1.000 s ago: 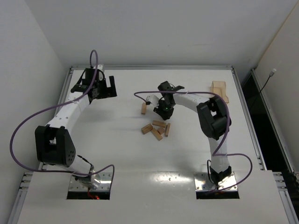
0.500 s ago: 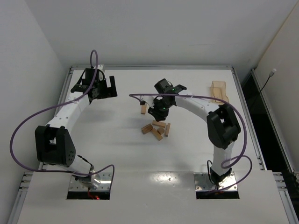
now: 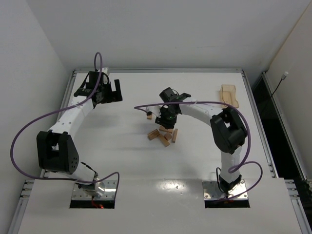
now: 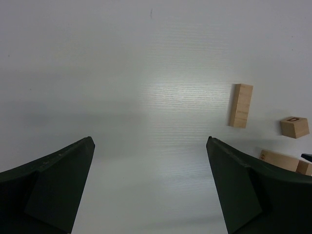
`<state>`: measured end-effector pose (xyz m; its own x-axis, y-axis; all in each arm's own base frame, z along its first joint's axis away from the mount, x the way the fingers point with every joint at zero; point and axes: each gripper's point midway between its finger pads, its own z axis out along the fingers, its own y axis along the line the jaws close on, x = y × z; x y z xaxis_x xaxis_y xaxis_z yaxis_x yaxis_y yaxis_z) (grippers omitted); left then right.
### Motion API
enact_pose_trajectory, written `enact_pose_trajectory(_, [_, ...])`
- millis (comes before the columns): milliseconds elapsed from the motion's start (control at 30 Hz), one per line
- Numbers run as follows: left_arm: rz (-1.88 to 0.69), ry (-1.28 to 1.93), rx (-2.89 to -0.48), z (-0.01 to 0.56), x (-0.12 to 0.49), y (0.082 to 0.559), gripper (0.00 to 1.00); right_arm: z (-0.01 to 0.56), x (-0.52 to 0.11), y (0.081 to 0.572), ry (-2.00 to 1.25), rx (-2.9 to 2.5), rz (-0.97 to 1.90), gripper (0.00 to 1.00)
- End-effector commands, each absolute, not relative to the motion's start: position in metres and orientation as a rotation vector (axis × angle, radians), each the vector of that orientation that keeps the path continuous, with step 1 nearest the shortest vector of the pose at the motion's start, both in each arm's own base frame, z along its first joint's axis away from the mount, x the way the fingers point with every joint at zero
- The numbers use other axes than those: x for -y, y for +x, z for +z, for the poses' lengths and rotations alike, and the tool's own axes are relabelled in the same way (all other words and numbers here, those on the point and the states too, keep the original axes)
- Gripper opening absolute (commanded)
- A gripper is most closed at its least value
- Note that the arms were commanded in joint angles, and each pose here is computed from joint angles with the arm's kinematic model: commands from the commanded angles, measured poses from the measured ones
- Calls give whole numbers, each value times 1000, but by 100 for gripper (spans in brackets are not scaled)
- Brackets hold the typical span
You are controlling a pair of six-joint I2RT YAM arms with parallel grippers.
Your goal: Build the wood block tower
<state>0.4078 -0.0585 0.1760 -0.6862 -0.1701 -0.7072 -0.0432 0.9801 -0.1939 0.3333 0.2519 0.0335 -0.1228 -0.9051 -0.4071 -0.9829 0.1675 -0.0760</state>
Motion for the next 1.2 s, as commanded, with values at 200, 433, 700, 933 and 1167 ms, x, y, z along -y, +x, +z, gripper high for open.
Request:
enact_pose_trajectory(200, [-223, -166, -2298, 181, 57, 417, 100, 15, -258, 340, -1830, -2085, 300, 41])
enact_pose_trajectory(433, [-223, -166, -2298, 181, 57, 417, 100, 8, -257, 339, -1849, -2092, 302, 43])
enact_pose_trajectory(700, [-221, -167, -2308, 177, 57, 418, 100, -5, -254, 344, -1861, -2121, 265, 45])
enact_pose_trajectory(933, [-231, -163, -2318, 174, 59, 418, 100, -10, -249, 343, -1881, -2159, 245, 14])
enact_pose_trajectory(1167, [-220, -168, -2315, 174, 57, 416, 100, 32, -259, 342, -1744, -2163, 295, 0])
